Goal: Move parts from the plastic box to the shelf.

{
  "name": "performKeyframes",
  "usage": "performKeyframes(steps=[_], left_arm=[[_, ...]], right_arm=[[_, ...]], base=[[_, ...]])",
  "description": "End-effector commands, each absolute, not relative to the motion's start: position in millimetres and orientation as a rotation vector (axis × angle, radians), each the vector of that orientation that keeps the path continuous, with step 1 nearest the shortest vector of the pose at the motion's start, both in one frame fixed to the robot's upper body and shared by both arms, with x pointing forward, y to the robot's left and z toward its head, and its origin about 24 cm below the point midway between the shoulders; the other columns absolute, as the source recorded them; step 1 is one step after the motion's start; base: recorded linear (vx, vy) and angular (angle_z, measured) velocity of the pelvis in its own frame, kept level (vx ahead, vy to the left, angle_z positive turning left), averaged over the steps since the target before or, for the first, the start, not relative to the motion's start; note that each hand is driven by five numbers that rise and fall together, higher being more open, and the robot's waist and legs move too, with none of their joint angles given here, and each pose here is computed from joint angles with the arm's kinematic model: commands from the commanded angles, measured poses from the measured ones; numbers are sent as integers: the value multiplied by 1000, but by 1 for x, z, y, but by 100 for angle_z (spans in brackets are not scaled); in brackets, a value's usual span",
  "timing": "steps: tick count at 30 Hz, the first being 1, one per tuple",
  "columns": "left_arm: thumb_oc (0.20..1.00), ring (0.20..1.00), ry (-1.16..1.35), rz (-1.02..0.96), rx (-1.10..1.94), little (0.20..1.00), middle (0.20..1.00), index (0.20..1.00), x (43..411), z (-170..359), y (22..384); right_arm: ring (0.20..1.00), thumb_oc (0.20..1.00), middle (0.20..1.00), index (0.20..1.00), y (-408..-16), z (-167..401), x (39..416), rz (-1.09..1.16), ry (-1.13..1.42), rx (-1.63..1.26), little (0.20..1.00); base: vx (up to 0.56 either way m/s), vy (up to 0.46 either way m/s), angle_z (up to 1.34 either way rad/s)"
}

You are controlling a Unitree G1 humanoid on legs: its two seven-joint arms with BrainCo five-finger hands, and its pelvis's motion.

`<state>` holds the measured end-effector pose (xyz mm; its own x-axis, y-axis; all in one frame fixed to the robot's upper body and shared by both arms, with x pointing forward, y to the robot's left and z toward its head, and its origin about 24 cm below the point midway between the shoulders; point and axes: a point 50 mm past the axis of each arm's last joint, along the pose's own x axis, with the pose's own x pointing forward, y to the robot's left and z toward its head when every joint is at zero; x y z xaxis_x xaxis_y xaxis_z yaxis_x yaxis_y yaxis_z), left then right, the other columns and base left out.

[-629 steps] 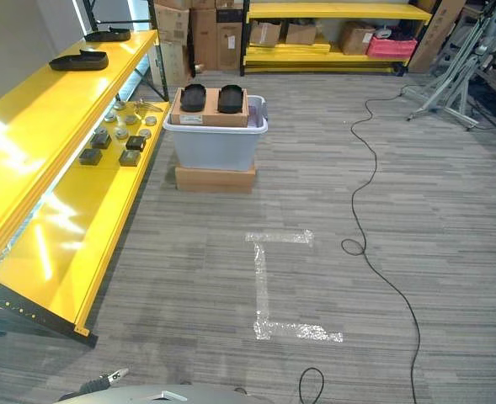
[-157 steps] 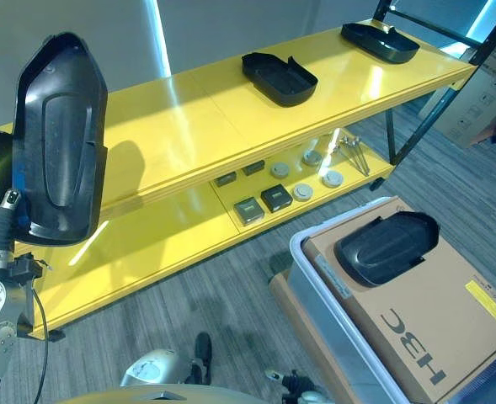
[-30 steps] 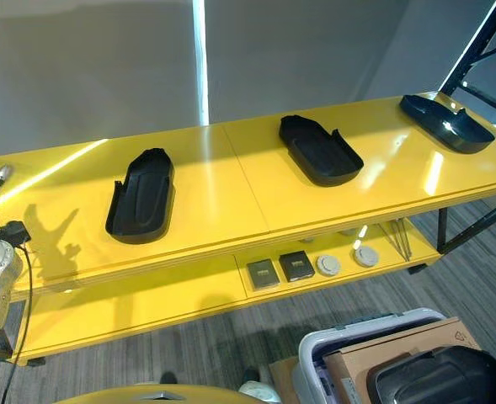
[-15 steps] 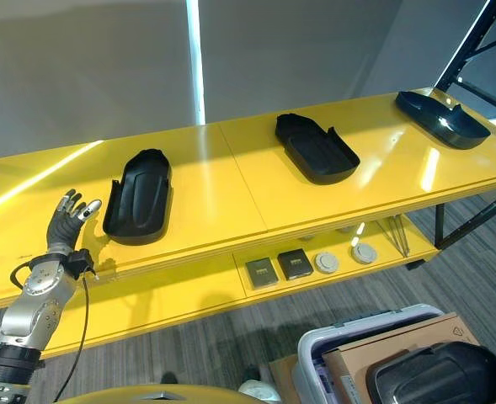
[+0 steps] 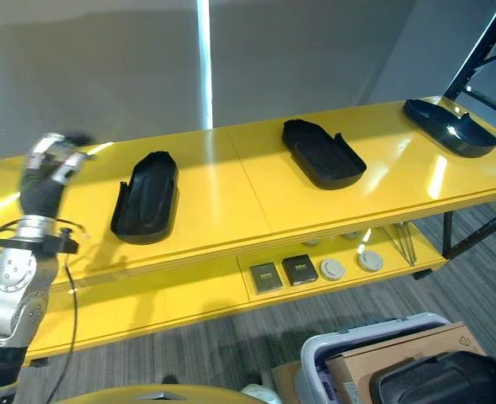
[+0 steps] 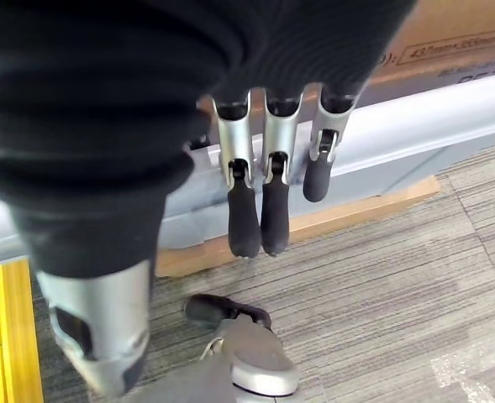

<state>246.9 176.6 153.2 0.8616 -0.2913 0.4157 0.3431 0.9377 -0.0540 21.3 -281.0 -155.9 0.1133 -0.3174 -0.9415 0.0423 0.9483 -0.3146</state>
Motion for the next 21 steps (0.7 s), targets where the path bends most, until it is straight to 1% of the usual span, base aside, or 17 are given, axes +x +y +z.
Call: performKeyframes(steps=[1,3,5,6,7,8,9,16,21], left_arm=[[1000,1000,-334,-655,-204,1000,1000,1000,248,154,167],[1000,1000,-243,-742,-207,1000,1000,1000,245,140,169],[1000,1000,-197,-781,-230,1000,1000,1000,241,131,172],[749,749,-129,-855,-256,749,749,749,237,121,172],[241,241,-83,-909,-282,241,241,241,233,113,171],[200,200,-40,-957,-288,200,200,200,229,106,171],[200,200,-25,-991,-272,200,200,200,226,103,172],[200,200,48,-1026,-272,200,200,200,218,96,187],[200,200,46,-972,-301,200,200,200,221,95,191]], right_arm=[[1000,1000,1000,1000,-270,-159,42,-205,1385,-233,1000],[1000,1000,1000,1000,-275,-157,40,-211,1381,-240,1000],[1000,1000,1000,1000,-279,-156,40,-215,1378,-248,1000],[1000,1000,1000,1000,-283,-154,41,-218,1374,-260,1000],[1000,1000,1000,1000,-285,-153,41,-219,1371,-270,1000],[1000,1000,1000,1000,-288,-152,42,-217,1371,-283,1000],[1000,1000,1000,1000,-289,-152,42,-217,1371,-289,1000],[1000,1000,1000,1000,-299,-147,42,-206,1372,-336,1000],[1000,1000,1000,1000,-298,-148,41,-201,1376,-342,1000]], base=[[-18,56,-14],[-22,61,-22],[-27,69,-5],[-34,85,3],[-32,97,4],[-21,73,2],[-15,67,1],[-5,25,1],[0,0,0]])
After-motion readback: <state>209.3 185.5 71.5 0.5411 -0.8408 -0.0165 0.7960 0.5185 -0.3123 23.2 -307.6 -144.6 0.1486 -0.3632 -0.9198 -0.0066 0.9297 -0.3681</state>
